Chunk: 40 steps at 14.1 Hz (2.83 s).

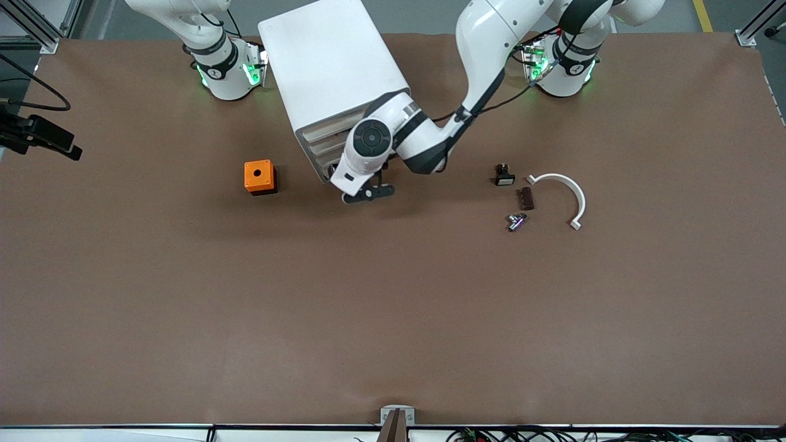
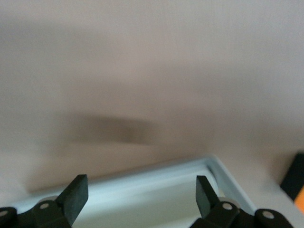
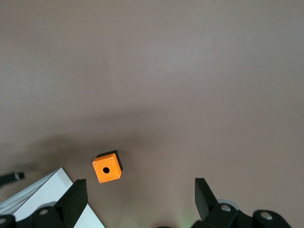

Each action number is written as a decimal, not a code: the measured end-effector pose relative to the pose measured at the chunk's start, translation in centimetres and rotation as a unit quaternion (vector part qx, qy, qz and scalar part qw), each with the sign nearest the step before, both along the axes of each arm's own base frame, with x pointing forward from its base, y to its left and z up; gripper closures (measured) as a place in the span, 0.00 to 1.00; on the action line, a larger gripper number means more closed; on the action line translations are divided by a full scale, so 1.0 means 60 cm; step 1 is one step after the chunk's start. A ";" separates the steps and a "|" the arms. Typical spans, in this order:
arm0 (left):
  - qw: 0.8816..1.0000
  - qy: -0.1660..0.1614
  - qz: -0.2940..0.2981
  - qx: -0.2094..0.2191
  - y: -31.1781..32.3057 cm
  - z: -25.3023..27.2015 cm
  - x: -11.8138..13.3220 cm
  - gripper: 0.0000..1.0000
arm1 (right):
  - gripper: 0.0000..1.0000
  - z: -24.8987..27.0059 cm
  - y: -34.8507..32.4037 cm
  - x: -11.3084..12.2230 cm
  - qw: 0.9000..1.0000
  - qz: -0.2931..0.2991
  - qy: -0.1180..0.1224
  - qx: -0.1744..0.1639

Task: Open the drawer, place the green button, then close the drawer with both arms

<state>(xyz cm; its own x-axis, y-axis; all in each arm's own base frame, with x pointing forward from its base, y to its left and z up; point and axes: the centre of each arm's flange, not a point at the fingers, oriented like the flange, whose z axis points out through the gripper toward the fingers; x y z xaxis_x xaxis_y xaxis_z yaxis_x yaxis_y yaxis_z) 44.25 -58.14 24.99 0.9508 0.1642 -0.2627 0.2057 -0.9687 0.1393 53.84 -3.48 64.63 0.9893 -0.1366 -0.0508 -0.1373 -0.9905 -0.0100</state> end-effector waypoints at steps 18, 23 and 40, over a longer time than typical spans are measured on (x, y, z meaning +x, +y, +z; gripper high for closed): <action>0.980 -0.094 -0.162 0.061 0.691 0.379 0.349 0.00 | 0.00 0.016 -0.004 0.002 1.000 -0.002 -0.016 -0.001; 0.977 -0.106 -0.167 0.081 0.819 0.512 0.309 0.00 | 0.00 0.018 -0.005 0.001 1.000 -0.002 -0.017 -0.001; 0.984 -0.105 -0.116 0.089 0.866 0.658 0.180 0.00 | 0.00 0.028 -0.005 0.001 1.000 -0.002 -0.023 -0.002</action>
